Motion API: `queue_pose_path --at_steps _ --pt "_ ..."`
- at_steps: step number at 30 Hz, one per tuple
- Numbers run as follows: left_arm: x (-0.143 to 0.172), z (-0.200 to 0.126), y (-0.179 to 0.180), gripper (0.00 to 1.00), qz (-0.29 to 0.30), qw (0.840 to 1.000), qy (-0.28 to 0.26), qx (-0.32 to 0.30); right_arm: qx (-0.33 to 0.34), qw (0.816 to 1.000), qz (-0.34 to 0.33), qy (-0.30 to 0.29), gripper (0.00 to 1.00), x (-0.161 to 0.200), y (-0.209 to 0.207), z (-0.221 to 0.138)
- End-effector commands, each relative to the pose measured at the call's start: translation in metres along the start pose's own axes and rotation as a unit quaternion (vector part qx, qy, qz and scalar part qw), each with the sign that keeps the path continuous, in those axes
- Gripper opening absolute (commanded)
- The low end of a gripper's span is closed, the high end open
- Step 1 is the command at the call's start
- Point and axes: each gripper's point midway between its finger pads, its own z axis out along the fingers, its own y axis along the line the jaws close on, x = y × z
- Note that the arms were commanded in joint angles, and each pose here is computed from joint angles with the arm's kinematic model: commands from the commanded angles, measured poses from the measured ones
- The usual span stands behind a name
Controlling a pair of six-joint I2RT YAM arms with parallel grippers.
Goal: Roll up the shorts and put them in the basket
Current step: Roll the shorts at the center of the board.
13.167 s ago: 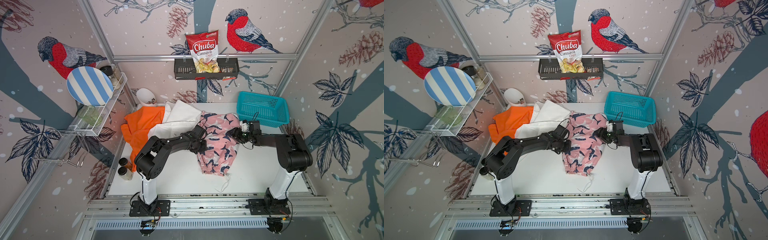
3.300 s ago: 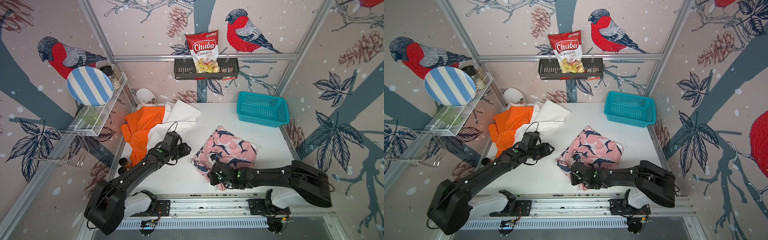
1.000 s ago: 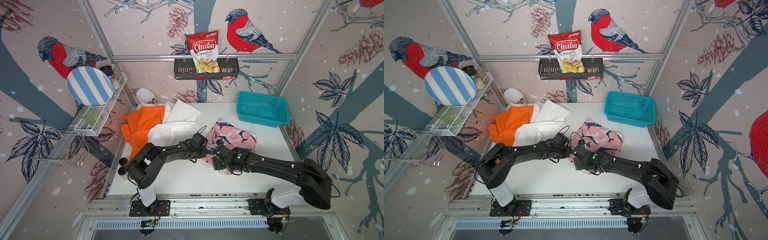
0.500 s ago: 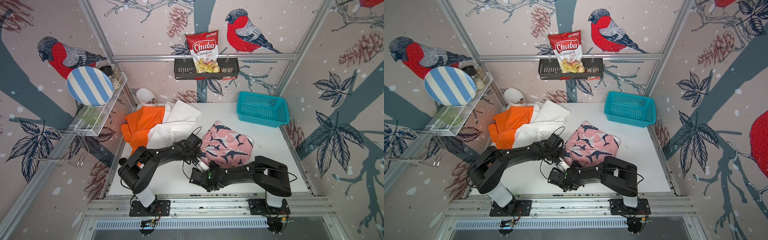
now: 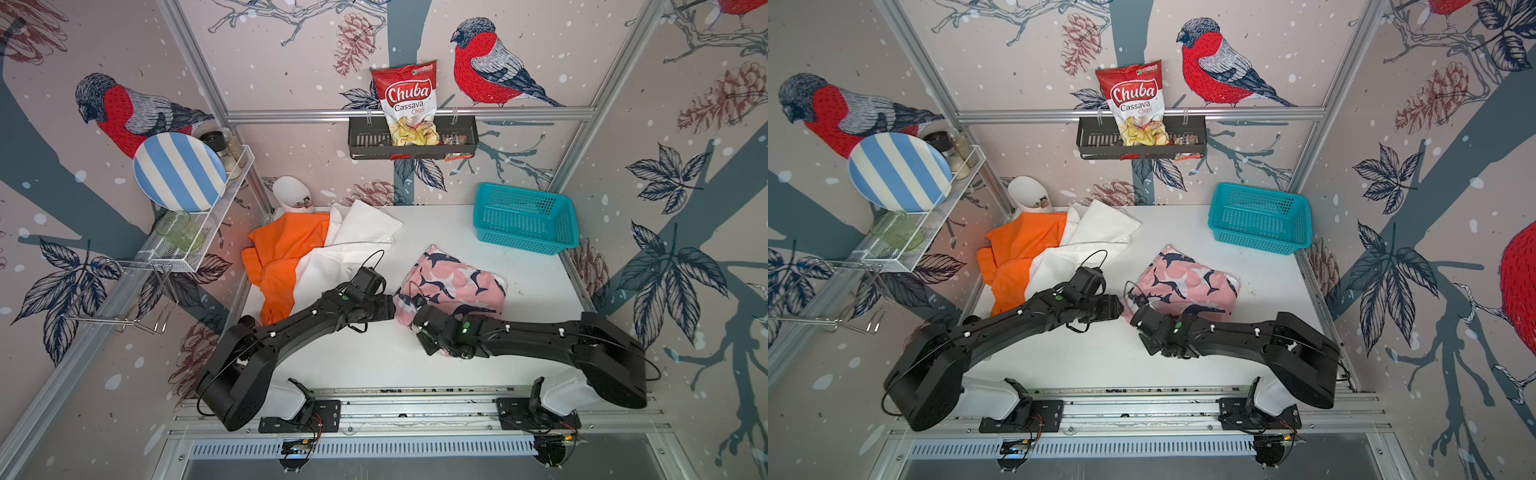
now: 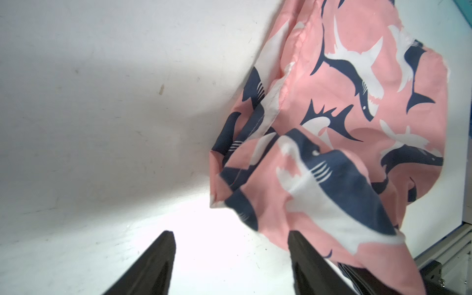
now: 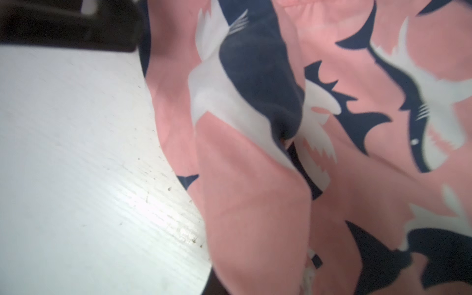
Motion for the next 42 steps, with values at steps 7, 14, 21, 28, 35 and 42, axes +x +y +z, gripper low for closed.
queue_pose_path --at_steps 7,14,21,28,35,42 --pt "-0.006 -0.005 -0.034 0.94 -0.014 0.995 -0.012 0.097 -0.313 0.913 0.261 -0.002 0.00 -0.004 -0.003 -0.015" --pt "-0.021 0.024 -0.056 0.96 -0.015 0.997 -0.002 0.077 -0.307 0.905 0.292 0.042 0.00 0.022 -0.023 0.000" --pt "-0.014 0.069 -0.054 0.82 -0.039 0.999 0.021 0.028 -0.275 0.919 0.276 0.053 0.06 0.027 -0.032 0.008" --pt "-0.003 0.077 -0.018 0.27 -0.023 0.998 0.032 -0.040 -0.068 0.979 0.186 0.048 0.61 0.023 -0.064 0.000" --pt "0.006 0.071 -0.009 0.22 -0.025 0.998 0.042 -0.037 0.122 0.992 0.026 -0.008 0.81 -0.022 -0.063 -0.046" --pt "0.009 0.063 -0.001 0.22 -0.018 0.998 0.046 -0.040 0.175 0.972 -0.156 0.002 0.84 -0.018 -0.017 -0.027"
